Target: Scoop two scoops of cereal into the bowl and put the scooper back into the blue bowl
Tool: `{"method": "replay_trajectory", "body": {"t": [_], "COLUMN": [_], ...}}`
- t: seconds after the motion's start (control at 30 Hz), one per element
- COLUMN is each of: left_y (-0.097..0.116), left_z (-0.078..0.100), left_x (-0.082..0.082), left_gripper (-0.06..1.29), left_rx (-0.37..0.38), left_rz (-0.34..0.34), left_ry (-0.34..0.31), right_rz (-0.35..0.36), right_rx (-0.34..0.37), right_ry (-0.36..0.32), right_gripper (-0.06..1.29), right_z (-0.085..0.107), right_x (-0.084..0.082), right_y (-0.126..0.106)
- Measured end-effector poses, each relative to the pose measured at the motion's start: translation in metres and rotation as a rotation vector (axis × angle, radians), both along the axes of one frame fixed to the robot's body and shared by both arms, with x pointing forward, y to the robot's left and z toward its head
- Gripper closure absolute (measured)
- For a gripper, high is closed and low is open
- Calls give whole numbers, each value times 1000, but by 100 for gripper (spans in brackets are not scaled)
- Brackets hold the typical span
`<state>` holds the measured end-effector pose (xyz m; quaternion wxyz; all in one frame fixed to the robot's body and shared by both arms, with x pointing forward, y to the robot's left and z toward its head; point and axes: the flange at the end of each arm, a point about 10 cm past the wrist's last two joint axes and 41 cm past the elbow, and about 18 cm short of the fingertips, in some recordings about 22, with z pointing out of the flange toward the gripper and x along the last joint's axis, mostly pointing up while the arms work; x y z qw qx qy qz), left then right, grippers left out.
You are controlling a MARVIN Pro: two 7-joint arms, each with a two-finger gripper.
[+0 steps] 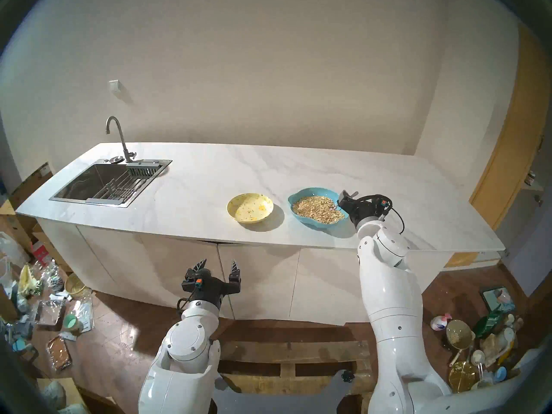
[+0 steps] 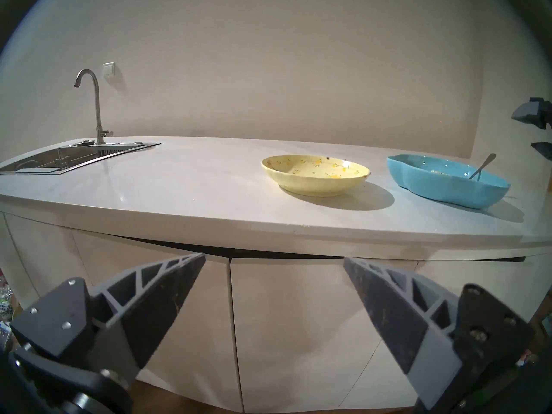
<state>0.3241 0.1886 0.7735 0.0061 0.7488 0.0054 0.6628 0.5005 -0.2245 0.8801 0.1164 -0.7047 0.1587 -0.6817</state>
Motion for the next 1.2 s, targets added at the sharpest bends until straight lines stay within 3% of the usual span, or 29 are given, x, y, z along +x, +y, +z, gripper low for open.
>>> {"method": "replay_trajectory", "body": {"t": [0.23,0.37,0.6,1.2], "left_y": [0,0,0,0], "left_z": [0,0,0,0], "left_x": [0,0,0,0], "left_gripper": [-3,-3,-3,-3], "left_rx": [0,0,0,0], "left_rz": [0,0,0,0], "left_ry": [0,0,0,0], "right_rz": [10,18,31,44], "right_rx": [6,14,11,-25], "right_ry": [-10,-4,-41,-22], "right_gripper": [-1,-1,-1,-1], "right_z": [9,14,35,25], "right_x": [15,33,52,63], "right_y": [5,8,14,6]}}
